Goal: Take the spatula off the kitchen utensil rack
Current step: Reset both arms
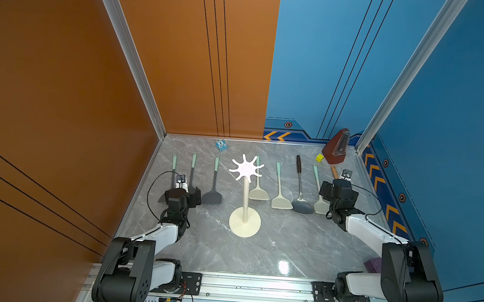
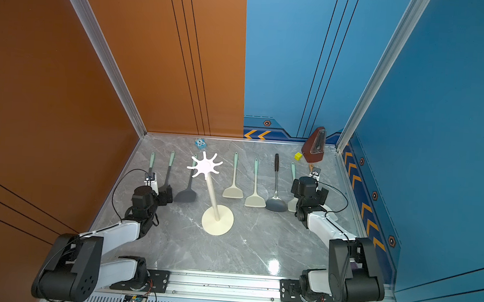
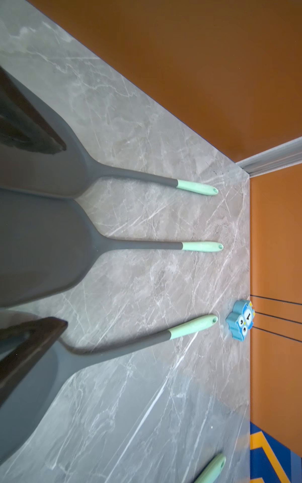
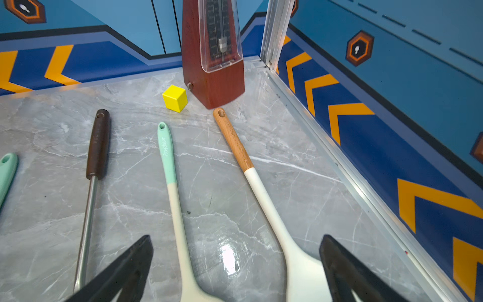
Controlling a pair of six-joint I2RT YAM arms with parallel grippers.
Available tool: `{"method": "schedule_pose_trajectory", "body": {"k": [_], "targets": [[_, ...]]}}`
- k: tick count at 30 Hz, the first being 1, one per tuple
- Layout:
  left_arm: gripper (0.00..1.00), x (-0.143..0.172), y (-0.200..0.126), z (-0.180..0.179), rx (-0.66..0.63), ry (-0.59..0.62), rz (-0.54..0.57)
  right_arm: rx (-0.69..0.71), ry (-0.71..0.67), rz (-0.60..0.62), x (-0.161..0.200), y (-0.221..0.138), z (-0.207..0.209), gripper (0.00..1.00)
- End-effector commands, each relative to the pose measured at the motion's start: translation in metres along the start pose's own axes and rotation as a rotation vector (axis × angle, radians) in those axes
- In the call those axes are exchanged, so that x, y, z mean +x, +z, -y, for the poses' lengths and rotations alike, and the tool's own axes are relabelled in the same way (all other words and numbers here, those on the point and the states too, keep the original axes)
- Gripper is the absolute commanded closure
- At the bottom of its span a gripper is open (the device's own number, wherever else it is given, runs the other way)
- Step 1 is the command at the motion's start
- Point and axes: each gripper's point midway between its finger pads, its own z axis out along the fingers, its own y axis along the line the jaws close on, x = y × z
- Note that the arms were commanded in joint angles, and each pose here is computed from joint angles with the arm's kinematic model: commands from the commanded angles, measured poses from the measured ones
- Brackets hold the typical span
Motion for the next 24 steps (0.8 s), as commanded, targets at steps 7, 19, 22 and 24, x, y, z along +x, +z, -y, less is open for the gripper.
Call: {"method": "schedule_pose_trajectory", "body": {"k": [7, 19, 22, 24], "targets": [[0.02, -0.007, 0.029, 0.049, 0.211, 0.104, 0.076, -0.084, -0.077, 0.065, 0.019, 0.012, -0.008, 0.0], [0.01, -0.008, 0.03, 0.046, 0.198, 0.095, 0.077, -0.17, -0.09, 0.155, 0.036, 0.008, -0.021, 0.0], [0.01, -0.008, 0.03, 0.045, 0.193, 0.09, 0.076, -0.192, -0.076, 0.104, 0.036, 0.018, -0.021, 0.0], [0.02, -0.008, 0.031, 0.043, 0.183, 0.086, 0.076, -0.21, -0.067, 0.085, 0.037, 0.02, -0.021, 0.0]]}}
